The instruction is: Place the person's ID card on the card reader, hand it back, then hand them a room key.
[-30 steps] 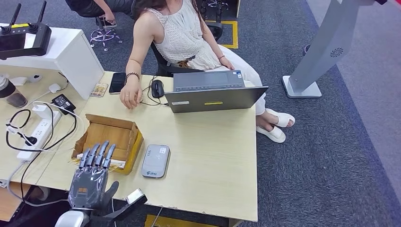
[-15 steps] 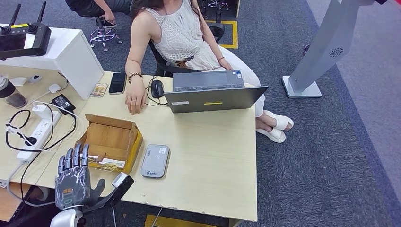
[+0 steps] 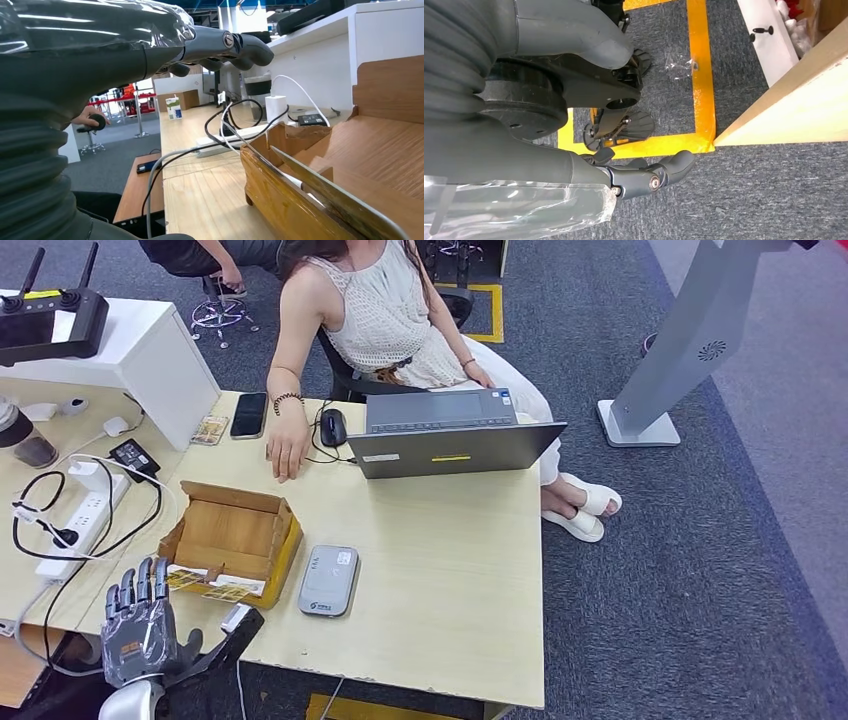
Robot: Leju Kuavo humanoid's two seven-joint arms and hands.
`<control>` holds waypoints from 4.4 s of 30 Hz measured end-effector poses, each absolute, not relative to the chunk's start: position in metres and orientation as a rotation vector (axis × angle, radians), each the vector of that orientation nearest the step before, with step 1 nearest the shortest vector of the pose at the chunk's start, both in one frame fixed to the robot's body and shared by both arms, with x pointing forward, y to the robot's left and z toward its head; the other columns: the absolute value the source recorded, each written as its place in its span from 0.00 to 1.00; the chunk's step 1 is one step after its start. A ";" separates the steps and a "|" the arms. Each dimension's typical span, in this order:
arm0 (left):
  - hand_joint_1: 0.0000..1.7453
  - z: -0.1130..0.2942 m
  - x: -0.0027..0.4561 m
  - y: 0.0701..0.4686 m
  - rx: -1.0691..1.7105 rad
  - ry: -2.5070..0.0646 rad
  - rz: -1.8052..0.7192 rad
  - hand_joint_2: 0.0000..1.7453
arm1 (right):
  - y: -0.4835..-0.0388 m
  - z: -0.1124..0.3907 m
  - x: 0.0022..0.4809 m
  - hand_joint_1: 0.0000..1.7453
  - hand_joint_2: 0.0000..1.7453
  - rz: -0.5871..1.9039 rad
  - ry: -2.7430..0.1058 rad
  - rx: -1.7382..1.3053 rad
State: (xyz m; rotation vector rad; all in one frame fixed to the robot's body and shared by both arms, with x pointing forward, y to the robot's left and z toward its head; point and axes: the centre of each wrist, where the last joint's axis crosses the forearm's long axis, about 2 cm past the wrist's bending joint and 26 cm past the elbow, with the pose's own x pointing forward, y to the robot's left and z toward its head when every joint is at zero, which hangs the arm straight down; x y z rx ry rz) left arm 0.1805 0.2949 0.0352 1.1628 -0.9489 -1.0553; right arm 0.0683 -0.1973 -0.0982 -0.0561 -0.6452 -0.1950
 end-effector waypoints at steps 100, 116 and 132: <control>0.75 0.222 0.393 0.327 1.715 -1.357 -0.827 1.00 | -0.188 -0.096 0.073 0.00 1.00 -0.064 -0.612 -0.033; 0.00 0.225 0.415 0.349 1.745 -1.327 -0.861 1.00 | -0.187 -0.096 0.072 0.00 1.00 -0.068 -0.607 -0.027; 0.00 0.142 0.274 0.372 0.851 -1.871 -0.431 1.00 | -0.192 -0.098 0.065 0.00 1.00 -0.229 -0.664 -0.059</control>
